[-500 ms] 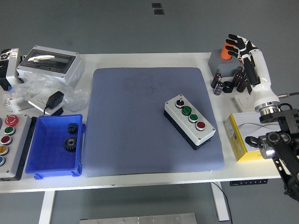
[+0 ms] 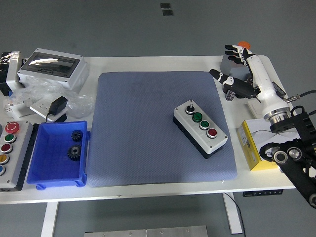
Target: Pick up the button,place it on the desk,press the button,press the button
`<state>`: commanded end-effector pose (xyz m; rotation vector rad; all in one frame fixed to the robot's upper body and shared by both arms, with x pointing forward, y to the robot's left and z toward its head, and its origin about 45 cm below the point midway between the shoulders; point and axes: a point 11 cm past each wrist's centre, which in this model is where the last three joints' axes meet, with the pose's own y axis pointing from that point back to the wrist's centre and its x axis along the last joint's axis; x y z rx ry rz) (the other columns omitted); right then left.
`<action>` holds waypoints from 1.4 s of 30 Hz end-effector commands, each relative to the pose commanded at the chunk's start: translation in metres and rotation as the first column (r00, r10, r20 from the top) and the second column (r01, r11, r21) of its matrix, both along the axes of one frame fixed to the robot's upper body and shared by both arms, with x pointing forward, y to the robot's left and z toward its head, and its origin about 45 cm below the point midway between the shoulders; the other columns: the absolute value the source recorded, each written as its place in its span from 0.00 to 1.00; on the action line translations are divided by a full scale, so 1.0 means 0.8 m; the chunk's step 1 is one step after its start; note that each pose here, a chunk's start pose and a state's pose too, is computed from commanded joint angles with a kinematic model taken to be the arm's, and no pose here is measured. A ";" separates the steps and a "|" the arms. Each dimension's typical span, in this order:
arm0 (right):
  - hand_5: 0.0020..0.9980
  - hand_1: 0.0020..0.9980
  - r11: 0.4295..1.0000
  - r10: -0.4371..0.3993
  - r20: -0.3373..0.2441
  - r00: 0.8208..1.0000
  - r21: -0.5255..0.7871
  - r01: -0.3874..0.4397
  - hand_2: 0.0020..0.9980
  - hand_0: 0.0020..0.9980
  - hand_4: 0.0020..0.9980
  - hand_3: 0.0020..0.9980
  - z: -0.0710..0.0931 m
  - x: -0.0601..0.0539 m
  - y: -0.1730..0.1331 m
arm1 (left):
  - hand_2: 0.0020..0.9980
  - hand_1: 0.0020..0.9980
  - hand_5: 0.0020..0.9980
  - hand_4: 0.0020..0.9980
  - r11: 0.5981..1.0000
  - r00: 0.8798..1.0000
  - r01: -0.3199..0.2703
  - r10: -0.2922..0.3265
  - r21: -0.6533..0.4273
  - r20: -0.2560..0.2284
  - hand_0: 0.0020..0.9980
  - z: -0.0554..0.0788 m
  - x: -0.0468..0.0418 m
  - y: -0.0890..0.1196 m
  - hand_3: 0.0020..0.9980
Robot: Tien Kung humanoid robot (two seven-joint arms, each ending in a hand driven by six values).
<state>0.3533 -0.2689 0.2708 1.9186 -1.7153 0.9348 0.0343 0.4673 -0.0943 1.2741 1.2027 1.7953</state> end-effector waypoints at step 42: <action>0.68 0.96 0.793 -0.201 -0.307 0.930 -0.609 -0.030 1.00 0.95 1.00 1.00 -0.090 -0.004 0.056 | 0.56 0.63 0.20 0.66 1.000 1.000 -0.007 0.007 0.005 -0.004 0.63 0.001 -0.010 0.004 0.66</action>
